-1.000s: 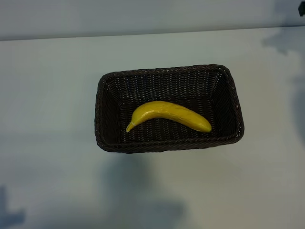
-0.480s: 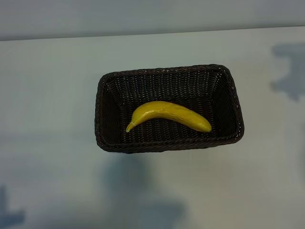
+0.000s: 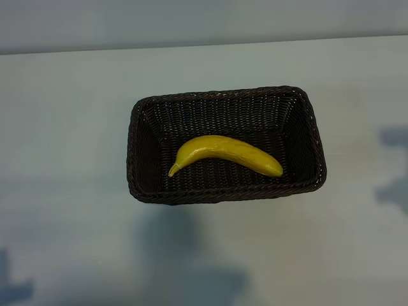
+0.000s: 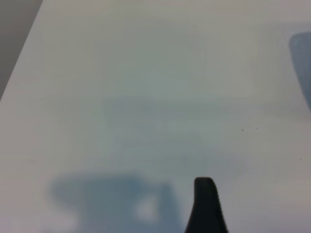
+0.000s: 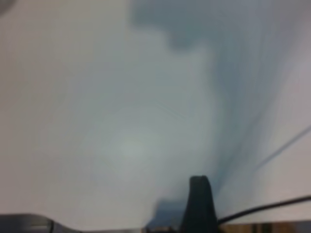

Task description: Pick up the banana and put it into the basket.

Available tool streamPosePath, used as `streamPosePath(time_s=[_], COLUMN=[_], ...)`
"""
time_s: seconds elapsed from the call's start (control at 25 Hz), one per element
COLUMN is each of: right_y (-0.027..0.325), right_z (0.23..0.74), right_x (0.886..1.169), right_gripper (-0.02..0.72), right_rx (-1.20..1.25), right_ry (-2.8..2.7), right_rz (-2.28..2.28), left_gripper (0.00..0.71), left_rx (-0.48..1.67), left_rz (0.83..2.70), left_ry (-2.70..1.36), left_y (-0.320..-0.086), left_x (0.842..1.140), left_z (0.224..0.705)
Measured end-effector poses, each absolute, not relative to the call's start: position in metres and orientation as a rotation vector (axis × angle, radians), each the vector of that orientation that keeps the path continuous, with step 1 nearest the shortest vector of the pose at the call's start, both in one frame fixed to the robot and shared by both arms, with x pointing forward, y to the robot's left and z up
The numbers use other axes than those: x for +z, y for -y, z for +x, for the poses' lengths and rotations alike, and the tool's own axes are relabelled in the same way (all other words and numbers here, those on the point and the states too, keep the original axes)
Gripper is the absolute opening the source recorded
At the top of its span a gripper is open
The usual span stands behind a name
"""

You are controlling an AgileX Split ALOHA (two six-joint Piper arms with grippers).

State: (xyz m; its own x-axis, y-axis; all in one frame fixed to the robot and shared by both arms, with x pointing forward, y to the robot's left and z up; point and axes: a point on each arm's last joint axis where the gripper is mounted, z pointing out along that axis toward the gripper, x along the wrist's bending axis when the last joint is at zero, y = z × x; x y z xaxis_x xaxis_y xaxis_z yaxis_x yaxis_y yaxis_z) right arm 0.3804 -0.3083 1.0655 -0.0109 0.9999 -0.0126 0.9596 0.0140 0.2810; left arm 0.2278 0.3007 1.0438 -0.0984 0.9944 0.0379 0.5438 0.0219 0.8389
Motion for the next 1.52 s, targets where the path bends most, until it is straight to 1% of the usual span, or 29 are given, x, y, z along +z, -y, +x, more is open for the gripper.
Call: streamPosePath(time_s=[0.16,0.32,0.76,1.12,1.4,1.52], right_y=[0.306,0.304,0.303,0.300,0.298,0.298], right_z=[0.348,0.327,0.309,0.270,0.236,0.233], right_x=[1.049,1.025,1.039,1.053,1.053,1.052], right_gripper=[0.561,0.561,0.561,0.559,0.559,0.559], right_rx=[0.361,0.362,0.572,0.768,0.887,0.897], right_ry=[-2.004,-1.988,-1.810,-1.637,-1.499,-1.487], right_rz=[2.026,2.040,1.915,1.730,1.582,1.569], left_gripper=[0.542,0.542,0.542,0.542,0.542,0.542], left_rx=[0.965,0.965,0.965,0.965,0.965,0.965], left_rz=[1.576,1.576,1.576,1.576,1.576,1.576], left_ry=[-1.705,-1.705,-1.705,-1.705,-1.705,-1.705], left_y=[-0.301,-0.301,-0.301,-0.301,-0.301,-0.301], left_x=[1.044,1.044,1.044,1.044,1.044,1.044], left_z=[0.228,0.228,0.228,0.228,0.228,0.228])
